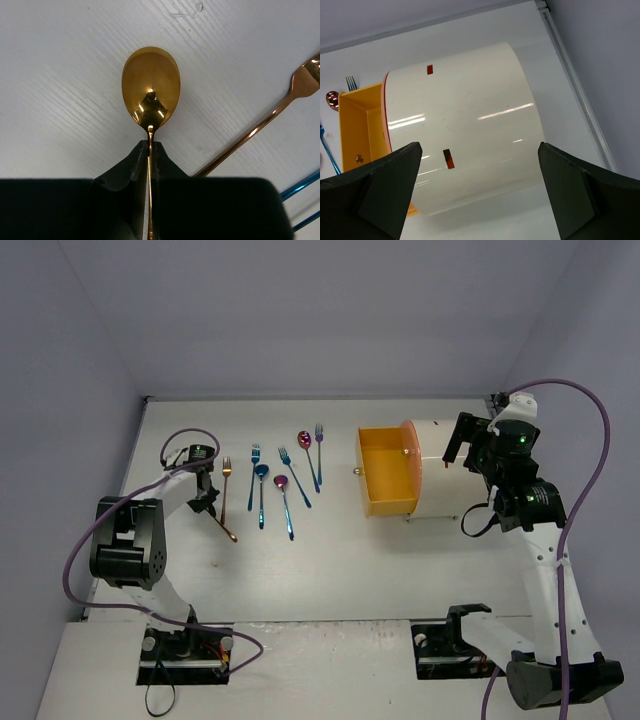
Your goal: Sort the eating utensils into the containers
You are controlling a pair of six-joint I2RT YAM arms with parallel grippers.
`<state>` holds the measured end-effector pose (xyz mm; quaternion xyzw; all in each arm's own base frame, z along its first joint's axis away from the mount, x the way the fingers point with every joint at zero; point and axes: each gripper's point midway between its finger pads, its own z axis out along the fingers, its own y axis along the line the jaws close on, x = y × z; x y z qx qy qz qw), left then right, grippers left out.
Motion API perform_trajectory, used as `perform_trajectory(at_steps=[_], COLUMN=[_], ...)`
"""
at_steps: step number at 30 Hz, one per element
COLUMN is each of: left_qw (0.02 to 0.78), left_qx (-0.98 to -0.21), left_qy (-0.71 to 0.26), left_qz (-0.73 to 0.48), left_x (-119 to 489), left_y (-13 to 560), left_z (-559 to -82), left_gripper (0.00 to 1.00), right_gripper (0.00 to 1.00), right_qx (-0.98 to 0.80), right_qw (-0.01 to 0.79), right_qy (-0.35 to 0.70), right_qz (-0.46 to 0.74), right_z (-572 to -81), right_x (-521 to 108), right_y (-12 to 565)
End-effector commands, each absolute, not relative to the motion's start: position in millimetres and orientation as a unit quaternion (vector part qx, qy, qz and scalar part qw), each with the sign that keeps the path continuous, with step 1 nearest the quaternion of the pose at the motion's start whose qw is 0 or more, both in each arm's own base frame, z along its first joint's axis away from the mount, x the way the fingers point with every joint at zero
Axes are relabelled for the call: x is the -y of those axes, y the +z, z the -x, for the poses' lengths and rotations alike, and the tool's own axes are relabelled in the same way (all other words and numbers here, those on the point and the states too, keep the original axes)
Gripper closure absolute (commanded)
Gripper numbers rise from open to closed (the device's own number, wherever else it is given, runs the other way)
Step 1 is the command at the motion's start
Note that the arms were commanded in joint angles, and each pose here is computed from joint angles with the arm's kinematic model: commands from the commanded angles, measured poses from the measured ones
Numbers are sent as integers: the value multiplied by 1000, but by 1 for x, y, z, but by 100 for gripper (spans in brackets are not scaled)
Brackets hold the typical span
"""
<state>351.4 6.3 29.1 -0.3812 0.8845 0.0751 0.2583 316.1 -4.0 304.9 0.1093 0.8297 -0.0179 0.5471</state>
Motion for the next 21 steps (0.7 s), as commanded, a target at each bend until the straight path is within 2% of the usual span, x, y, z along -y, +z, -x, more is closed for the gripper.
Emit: perform_trajectory(at_steps=[1,5,11,21], left_qw=[297,321,400,529], left_qx=[-879,-879,-864,-802], left_qy=[67,58,-25,-256], left_qz=[367,347,305,103], left_x=[-8,-6,28,216], left_y=[59,81,165,339], left_z=[-362,-366,-382,-407], left_gripper=[100,100,100,100], right_gripper=[0,0,0,0], right_qx=[-813,-812,-812,-811], right_qw=[571,572,573,572], right_qy=[-28,-27,-29,-33], right_qz=[-111,-111,-111,-115], right_z=[-318,-317,-316,-315], right_x=[7,8,8,10], right_y=[318,318,319,317])
